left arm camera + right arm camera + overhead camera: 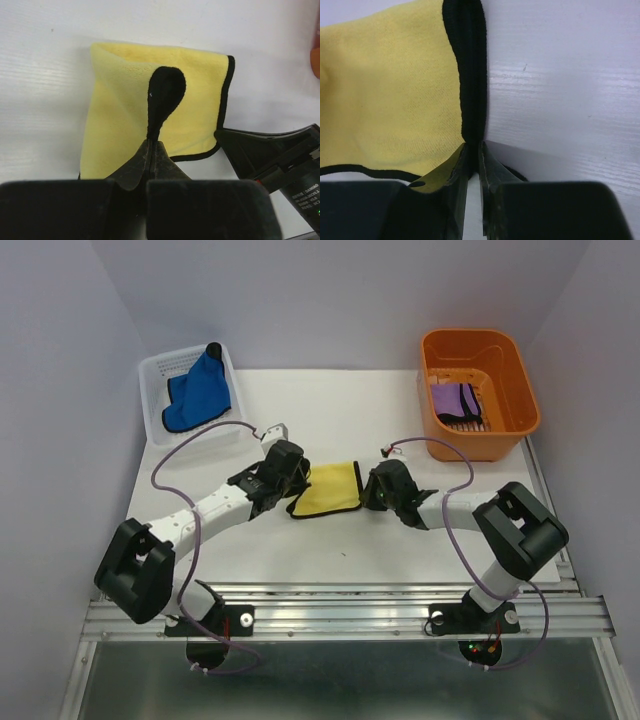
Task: Fold and stack the towels
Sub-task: Fold the towel
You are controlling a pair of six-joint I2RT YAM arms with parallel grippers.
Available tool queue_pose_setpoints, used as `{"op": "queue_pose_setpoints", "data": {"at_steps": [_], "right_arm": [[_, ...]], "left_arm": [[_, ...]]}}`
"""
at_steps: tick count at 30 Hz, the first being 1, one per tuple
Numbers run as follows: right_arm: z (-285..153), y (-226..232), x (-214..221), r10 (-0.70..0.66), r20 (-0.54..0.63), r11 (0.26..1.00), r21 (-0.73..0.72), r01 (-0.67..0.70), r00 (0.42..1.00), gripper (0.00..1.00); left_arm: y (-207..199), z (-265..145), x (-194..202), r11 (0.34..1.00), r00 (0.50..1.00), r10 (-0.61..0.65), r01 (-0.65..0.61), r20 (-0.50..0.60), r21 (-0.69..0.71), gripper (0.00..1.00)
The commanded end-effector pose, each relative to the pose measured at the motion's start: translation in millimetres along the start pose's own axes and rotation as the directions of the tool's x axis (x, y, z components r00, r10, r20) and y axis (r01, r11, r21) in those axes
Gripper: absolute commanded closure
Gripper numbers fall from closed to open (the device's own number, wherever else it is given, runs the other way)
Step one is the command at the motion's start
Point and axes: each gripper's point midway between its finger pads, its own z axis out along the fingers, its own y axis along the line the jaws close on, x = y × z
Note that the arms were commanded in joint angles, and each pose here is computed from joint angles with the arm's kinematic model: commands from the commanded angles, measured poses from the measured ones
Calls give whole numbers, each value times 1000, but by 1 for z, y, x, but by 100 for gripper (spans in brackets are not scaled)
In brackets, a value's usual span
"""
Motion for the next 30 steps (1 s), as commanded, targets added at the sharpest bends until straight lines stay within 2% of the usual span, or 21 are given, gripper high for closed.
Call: {"op": "queue_pose_setpoints", "data": {"at_steps": [1, 8, 18, 30], "right_arm": [[0, -5, 19, -3, -53, 1000, -13, 3, 999, 82], [-3, -7, 22, -9, -64, 1000, -21, 8, 998, 82], [-1, -10, 31, -7, -81, 1000, -27, 5, 997, 82], [-1, -8, 34, -1, -89, 999, -41, -3, 996, 82]], "left_arm": [[-39, 2, -21, 996, 998, -31, 27, 48, 83, 100], [-62, 34, -13, 997, 1000, -21, 21, 6, 74, 100], [-98, 58, 0, 996, 1000, 8, -7, -14, 91, 100], [-110, 82, 17, 997, 998, 17, -13, -54, 81, 100]]}}
